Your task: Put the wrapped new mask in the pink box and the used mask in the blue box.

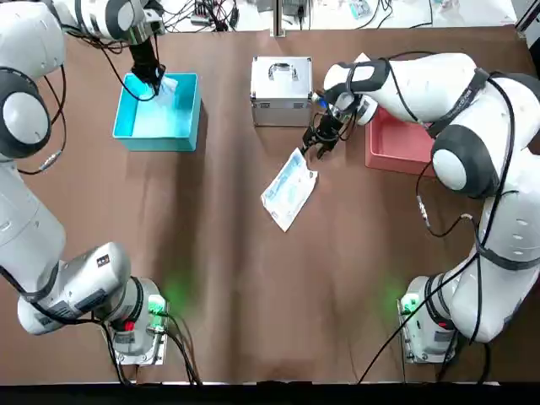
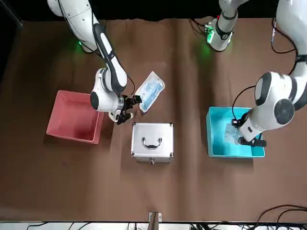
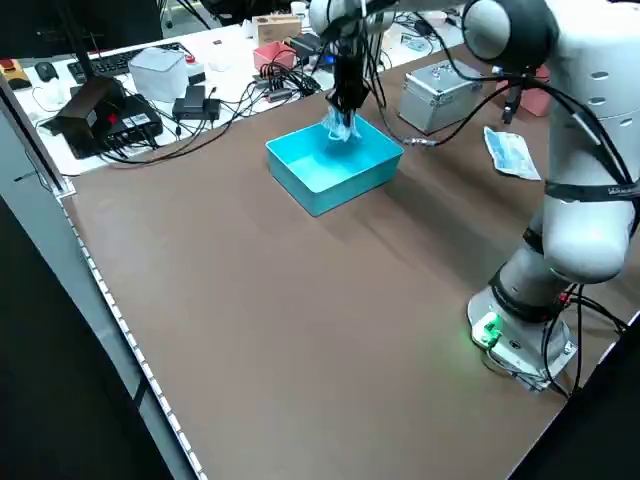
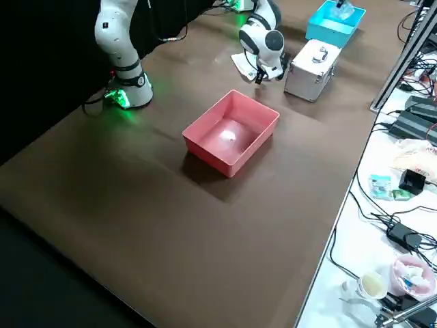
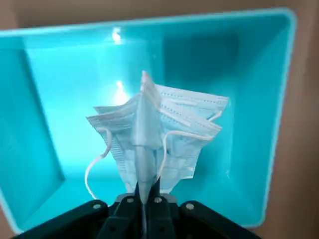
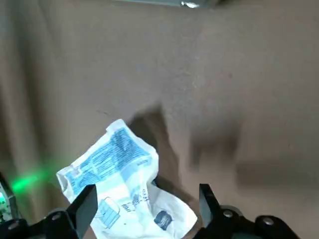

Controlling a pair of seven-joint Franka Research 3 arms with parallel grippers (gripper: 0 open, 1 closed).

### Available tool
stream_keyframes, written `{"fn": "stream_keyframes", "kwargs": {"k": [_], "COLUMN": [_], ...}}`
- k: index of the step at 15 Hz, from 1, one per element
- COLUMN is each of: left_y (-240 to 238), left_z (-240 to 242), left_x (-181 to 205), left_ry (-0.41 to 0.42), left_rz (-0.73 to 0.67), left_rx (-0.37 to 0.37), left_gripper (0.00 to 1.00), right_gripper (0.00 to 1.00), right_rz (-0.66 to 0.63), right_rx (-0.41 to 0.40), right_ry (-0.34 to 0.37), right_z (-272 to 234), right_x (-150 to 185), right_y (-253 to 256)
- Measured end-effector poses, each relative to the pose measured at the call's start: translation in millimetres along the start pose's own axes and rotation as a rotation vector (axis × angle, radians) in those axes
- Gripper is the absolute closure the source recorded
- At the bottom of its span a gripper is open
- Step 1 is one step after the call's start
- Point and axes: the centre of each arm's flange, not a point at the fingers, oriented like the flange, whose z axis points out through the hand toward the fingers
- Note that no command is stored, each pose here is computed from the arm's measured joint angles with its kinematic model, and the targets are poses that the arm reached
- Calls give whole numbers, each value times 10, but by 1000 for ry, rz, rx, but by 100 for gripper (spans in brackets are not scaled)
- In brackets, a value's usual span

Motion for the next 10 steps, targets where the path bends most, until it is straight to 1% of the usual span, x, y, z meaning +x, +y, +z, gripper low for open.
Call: {"fn": "stream_keyframes", "kwargs": {"k": [2,5,7,8,9,10], "left_y": [-27,-235,-384,-419,-419,-400], "left_z": [306,652,806,944,944,1014], "left_x": [48,81,95,116,116,128], "left_ry": [-38,-78,-86,-90,-90,-93], "left_rz": [16,13,4,1,1,0], "left_rx": [4,16,15,1,1,-7], "left_gripper": [97,97,97,96,96,86], "right_gripper": [10,12,14,20,20,20], "right_rz": [-1,1,-5,-11,-11,-15], "right_rx": [-13,-20,-20,-20,-20,-20], "right_ry": [0,-12,-24,-32,-32,-35], "right_z": [82,247,335,391,391,414], "right_x": [-5,-41,-77,-104,-104,-117], "right_y": [12,-13,-67,-117,-117,-143]}}
